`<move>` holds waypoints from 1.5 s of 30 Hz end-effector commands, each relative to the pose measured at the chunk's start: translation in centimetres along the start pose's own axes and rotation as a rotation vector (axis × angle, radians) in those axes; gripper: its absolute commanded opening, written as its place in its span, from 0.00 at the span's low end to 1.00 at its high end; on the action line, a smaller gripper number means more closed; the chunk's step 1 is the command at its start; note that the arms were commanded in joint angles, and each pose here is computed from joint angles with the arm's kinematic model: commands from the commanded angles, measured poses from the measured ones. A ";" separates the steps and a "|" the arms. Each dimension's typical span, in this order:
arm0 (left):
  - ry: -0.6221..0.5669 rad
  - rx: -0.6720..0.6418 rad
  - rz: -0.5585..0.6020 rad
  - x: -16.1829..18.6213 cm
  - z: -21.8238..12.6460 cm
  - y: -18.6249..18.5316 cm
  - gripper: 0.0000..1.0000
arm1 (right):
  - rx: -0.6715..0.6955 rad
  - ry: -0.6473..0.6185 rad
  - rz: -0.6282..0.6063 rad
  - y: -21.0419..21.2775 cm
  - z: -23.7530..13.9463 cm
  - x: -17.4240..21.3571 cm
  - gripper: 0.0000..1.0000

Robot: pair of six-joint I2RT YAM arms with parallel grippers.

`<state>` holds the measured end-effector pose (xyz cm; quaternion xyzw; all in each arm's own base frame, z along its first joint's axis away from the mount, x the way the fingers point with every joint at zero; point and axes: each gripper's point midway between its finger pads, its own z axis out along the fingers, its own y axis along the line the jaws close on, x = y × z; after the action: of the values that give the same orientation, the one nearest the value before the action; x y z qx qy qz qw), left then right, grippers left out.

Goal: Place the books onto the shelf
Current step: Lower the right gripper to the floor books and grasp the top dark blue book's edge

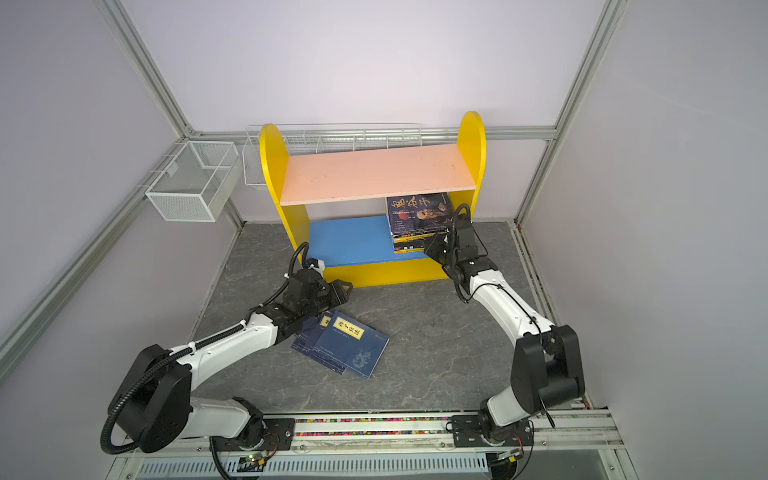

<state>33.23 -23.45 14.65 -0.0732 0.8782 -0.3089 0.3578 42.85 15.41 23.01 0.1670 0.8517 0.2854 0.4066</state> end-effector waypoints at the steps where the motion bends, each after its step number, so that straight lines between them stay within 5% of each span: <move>1: 0.016 -0.061 0.037 0.7 -1.1 1.8 0.57 | -0.048 0.105 -0.181 1.0 -2.2 4.7 0.53; 5: 0.047 -0.112 0.037 2.5 -2.1 3.8 0.58 | -0.226 0.420 -0.422 2.1 -4.2 15.4 0.65; 11: 0.092 -0.194 -0.001 5.7 -4.0 7.5 0.59 | -0.374 0.863 -0.549 0.1 -9.1 28.3 0.80; 22: 0.198 -0.242 -0.015 9.9 -4.7 10.6 0.59 | -0.323 1.157 -0.561 -3.9 -7.8 35.5 0.77; 30: 0.243 -0.228 0.002 10.5 -4.8 10.3 0.53 | -0.322 1.119 -0.616 -3.7 -5.2 35.6 0.75; 38: 0.281 -0.113 0.019 11.2 -4.6 8.4 0.48 | -0.566 0.918 -0.527 4.8 -4.2 30.7 0.69; 45: 0.311 -0.057 0.053 11.8 -4.3 6.9 0.47 | -0.616 0.759 -0.467 7.7 -4.2 26.4 0.60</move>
<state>23.18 -18.35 5.97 -0.0463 0.9355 -0.2560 0.2391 22.48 31.93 9.71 -0.2574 0.8653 0.4192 0.0965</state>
